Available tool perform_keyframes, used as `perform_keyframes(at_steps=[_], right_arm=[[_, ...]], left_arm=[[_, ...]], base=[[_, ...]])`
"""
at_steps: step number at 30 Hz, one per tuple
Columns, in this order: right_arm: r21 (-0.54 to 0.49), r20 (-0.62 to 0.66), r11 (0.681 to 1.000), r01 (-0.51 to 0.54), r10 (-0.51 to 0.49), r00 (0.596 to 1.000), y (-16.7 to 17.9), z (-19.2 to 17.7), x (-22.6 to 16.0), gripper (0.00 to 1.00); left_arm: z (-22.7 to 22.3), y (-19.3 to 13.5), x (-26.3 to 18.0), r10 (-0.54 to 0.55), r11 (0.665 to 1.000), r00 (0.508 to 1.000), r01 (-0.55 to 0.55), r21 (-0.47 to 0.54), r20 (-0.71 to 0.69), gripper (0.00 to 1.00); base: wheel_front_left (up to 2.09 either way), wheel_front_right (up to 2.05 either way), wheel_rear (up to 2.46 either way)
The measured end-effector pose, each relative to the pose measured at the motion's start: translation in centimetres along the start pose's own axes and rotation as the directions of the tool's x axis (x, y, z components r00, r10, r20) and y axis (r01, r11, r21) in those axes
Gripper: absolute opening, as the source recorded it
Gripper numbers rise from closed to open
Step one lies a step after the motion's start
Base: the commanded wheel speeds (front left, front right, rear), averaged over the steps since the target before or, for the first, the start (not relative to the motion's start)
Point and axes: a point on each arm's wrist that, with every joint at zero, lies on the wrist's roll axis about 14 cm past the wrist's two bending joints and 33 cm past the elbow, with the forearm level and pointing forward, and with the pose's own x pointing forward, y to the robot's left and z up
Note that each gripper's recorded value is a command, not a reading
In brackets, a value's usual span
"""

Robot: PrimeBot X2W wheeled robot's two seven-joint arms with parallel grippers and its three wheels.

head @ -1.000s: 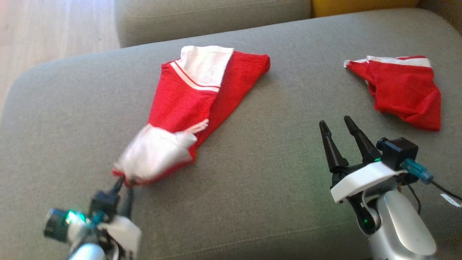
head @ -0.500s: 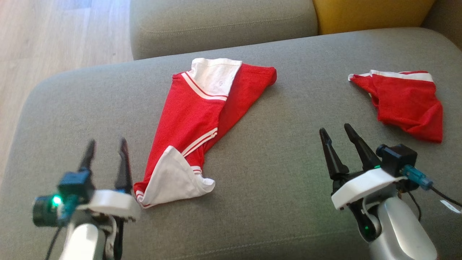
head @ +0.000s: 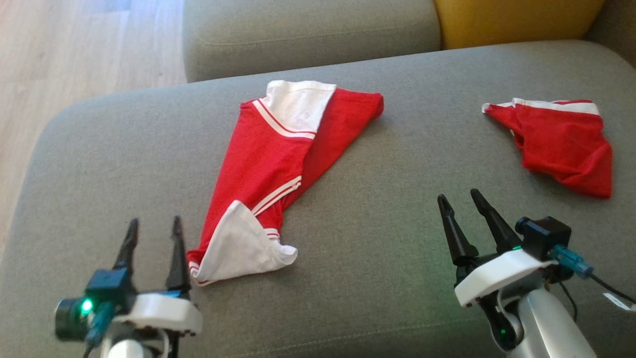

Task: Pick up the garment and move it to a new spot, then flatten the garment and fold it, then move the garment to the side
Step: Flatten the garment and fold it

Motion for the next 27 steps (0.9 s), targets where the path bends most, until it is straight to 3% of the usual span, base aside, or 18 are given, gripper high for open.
perform_keyframes(at_steps=[4,12,19,27], right_arm=[[-0.004,0.005,1.000,0.003,-0.003,1.000,-0.2,0.2,0.0,1.00],[-0.013,0.023,0.999,0.050,-0.049,0.999,-1.9,0.8,0.2,1.00],[-0.020,0.029,0.993,0.118,-0.118,0.993,-4.4,1.0,-0.1,1.00],[-0.017,0.003,0.982,0.187,-0.187,0.982,-6.5,0.2,-1.2,1.00]], left_arm=[[-1.6,-3.1,1.6,-0.130,0.990,0.990,0.133,0.050,-0.047,1.00],[-4.9,-9.1,7.0,-0.335,0.925,0.921,0.362,0.118,-0.200,1.00],[-8.7,-13.0,10.8,-0.421,0.865,0.834,0.488,0.120,-0.357,1.00],[-11.5,-15.7,12.4,-0.466,0.833,0.776,0.547,0.086,-0.426,1.00]], base=[[0.00,0.00,0.00],[0.00,0.00,0.00],[0.00,0.00,0.00],[0.00,0.00,0.00]])
